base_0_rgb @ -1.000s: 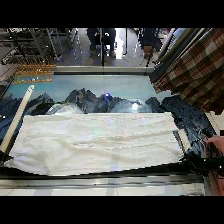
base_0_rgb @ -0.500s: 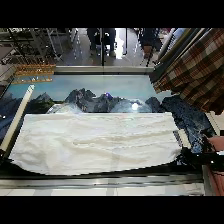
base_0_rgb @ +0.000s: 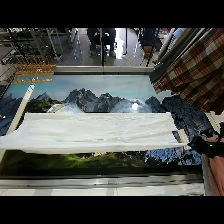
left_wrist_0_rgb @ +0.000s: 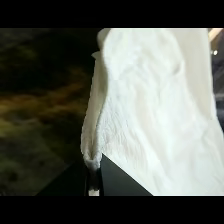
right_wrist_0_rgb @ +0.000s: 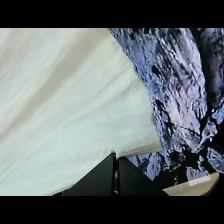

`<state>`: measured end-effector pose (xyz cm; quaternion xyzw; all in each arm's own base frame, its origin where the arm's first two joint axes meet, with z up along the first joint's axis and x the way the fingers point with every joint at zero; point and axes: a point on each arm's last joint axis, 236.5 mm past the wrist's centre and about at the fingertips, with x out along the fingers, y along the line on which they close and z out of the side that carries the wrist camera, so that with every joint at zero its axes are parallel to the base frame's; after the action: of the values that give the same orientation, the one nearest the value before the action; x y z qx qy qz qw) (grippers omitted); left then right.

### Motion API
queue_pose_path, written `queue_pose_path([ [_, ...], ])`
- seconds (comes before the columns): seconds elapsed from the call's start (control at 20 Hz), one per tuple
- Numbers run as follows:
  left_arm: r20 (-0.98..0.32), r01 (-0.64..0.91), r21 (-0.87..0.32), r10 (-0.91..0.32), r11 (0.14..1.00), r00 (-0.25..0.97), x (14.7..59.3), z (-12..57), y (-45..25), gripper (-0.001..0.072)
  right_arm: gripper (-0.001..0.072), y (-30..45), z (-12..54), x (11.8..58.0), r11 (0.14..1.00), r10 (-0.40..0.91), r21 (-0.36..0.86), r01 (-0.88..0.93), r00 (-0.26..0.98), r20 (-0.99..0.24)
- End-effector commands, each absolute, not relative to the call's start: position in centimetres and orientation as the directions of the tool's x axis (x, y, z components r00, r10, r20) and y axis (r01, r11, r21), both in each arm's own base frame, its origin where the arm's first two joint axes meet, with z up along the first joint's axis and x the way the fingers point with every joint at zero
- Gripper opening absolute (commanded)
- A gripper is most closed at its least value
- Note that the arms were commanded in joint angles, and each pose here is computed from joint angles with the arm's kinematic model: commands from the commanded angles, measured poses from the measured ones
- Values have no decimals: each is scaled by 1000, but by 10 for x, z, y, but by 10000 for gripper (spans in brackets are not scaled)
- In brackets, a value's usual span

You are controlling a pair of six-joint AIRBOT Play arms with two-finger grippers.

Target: Fold the clothes and pants, and hang the long-sleeved shirts on hangers.

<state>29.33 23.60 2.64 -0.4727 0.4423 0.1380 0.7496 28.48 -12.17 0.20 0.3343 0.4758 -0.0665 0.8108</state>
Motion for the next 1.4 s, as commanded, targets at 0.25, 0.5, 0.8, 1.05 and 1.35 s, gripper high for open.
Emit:
queue_pose_path([
  [0.25,-563,-473,-734,-47,488,825,392,93,258,11,13,-107,46,390,837,110,453,307,717,-689],
  [0.5,-481,-454,-828,-3,330,876,461,59,260,11,13,-91,4,488,858,157,434,275,665,-731],
  [0.8,-544,-532,-812,20,240,839,509,-28,241,12,15,-73,-58,570,840,210,467,275,629,-749],
  [1.05,-534,-530,-820,42,216,844,511,-27,247,535,587,-89,-57,558,850,238,451,271,567,-789],
  [1.35,-450,-392,-820,-46,417,892,501,36,242,554,587,-129,-82,487,796,359,493,352,382,-852],
])
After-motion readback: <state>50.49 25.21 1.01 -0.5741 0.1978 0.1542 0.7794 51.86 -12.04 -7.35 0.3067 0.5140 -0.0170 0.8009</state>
